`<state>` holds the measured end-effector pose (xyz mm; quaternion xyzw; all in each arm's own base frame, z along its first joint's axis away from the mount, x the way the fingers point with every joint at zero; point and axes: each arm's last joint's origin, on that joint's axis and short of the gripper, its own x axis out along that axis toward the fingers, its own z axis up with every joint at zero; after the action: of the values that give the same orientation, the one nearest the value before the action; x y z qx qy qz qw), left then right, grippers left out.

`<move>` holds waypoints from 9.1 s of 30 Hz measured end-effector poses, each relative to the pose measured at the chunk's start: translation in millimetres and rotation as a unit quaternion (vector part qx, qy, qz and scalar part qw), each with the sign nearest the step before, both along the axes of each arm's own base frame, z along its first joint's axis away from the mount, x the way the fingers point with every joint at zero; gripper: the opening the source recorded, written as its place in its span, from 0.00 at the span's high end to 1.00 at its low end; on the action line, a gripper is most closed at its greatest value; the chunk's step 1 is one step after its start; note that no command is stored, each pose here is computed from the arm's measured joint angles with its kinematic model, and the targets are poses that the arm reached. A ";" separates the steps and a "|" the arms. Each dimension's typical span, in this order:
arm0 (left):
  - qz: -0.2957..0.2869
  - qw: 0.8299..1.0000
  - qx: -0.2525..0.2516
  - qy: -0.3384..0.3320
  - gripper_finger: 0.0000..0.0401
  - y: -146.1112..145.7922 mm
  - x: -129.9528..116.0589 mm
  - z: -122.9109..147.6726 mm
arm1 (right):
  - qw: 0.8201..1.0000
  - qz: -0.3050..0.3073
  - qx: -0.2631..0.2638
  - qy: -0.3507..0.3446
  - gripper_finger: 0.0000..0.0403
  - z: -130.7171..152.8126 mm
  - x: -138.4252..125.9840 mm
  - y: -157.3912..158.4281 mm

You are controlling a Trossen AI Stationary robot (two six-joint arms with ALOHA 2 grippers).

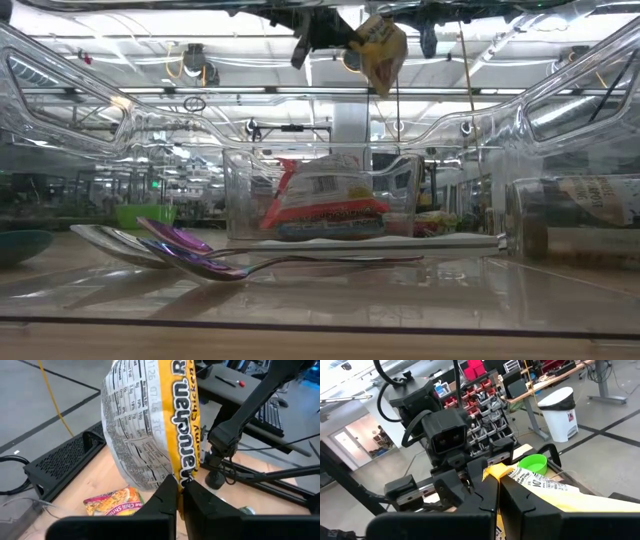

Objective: Pick & Place Food Item
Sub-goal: Put the yellow noodle pack into the middle transparent bin, then put the green noodle pack into the middle transparent bin

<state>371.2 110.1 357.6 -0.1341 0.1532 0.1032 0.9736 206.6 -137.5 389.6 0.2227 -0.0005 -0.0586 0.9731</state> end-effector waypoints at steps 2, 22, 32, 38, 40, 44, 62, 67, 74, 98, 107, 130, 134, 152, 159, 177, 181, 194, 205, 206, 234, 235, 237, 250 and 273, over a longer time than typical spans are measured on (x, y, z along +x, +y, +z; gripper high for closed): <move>-0.001 1.000 0.001 0.006 0.97 -0.1 -0.4 -1.1 | 1.000 0.002 0.000 0.000 1.00 -0.1 0.1 0.2; 0.060 0.987 0.065 0.137 0.98 -31.7 -49.3 17.9 | 0.999 0.024 0.040 -0.008 0.70 0.9 0.0 1.6; 0.042 0.971 0.082 0.219 0.98 -48.4 -62.4 11.0 | 0.998 0.023 0.050 -0.009 0.59 0.9 0.0 1.6; 0.023 0.962 0.098 0.256 0.98 -50.9 -65.8 6.0 | 0.998 0.023 0.055 -0.009 0.58 0.8 0.0 1.6; 0.020 0.956 0.102 0.275 0.98 -51.2 -68.3 3.6 | 0.998 0.023 0.055 -0.008 0.58 0.7 0.0 1.6; 0.019 0.942 0.127 0.309 0.98 -52.0 -68.7 -2.3 | 0.998 0.022 0.057 -0.006 0.58 0.2 0.0 1.6; 0.003 0.882 0.198 0.427 0.98 -45.1 -31.9 -57.5 | 0.998 0.022 0.058 0.002 0.58 -1.9 0.2 1.4; 0.001 0.882 0.197 0.428 0.95 -44.9 -29.2 -60.6 | 0.998 0.022 0.058 0.006 0.58 -4.2 0.3 1.3; -0.051 0.894 0.148 0.420 0.87 -47.7 -29.4 -64.1 | 0.995 0.020 0.090 0.022 0.58 -25.0 2.2 -0.1; -0.059 0.910 -0.005 0.410 0.48 -34.6 -38.5 -80.0 | 0.994 0.059 0.092 0.019 0.58 -37.1 13.6 16.0; -0.092 0.943 -0.013 0.318 0.43 -38.7 -42.1 -28.8 | 0.994 0.056 0.092 0.019 0.58 -37.1 13.6 15.8; -0.044 0.900 -0.028 0.433 0.56 -10.9 -9.9 -105.6 | 0.990 0.081 0.110 0.024 0.58 -37.5 19.9 28.0; -0.050 0.898 -0.026 0.436 0.56 -13.9 -6.3 -110.5 | 0.990 0.082 0.113 0.024 0.58 -37.3 19.9 28.2; -0.027 0.996 -0.016 0.080 0.56 -29.3 -51.1 31.7 | 0.995 0.073 0.071 0.025 0.58 -37.3 20.4 28.3; -0.020 0.999 0.017 -0.029 0.56 -44.5 -64.6 67.9 | 0.994 0.093 0.039 0.033 0.58 -52.3 24.6 36.9; -0.014 0.972 -0.080 -0.220 0.56 -51.6 -45.0 30.3 | 0.977 0.165 0.062 -0.121 0.58 -109.3 18.4 71.4; -0.014 0.973 -0.080 -0.218 0.56 -51.6 -44.9 30.1 | 0.977 0.163 0.060 -0.122 0.58 -109.3 18.2 70.6; -0.014 0.972 -0.080 -0.218 0.56 -51.6 -44.9 30.2 | 0.972 0.170 0.109 -0.122 0.58 -108.7 18.0 70.7; -0.013 0.972 -0.080 -0.218 0.56 -51.6 -44.9 30.2 | 0.966 0.177 0.149 -0.118 0.58 -108.7 18.6 72.7; -0.014 0.972 -0.081 -0.219 0.56 -51.6 -45.0 30.2 | 0.965 0.178 0.149 -0.118 0.58 -108.7 18.7 73.1; -0.013 0.972 -0.081 -0.219 0.56 -51.6 -44.8 30.2 | 0.960 0.209 0.149 -0.111 0.58 -108.9 20.4 81.2; -0.013 0.972 -0.081 -0.219 0.56 -51.5 -44.9 30.2 | 0.960 0.210 0.148 -0.111 0.58 -108.9 20.4 81.3; -0.013 0.972 -0.081 -0.219 0.56 -51.7 -44.8 30.2 | 0.960 0.212 0.146 -0.111 0.58 -108.9 20.6 82.2; -0.014 0.972 -0.081 -0.219 0.56 -51.7 -44.8 30.3 | 0.964 0.210 0.120 -0.113 0.58 -109.0 20.7 82.4; -0.133 0.971 -0.082 -0.179 0.56 -48.0 -54.6 31.0 | 0.977 0.144 0.014 -0.156 0.58 -71.6 29.7 79.1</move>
<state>316.6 62.2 388.6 -0.2087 0.0005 -0.0657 0.9758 236.3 -58.5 318.0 0.2402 -0.1194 0.1177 0.9561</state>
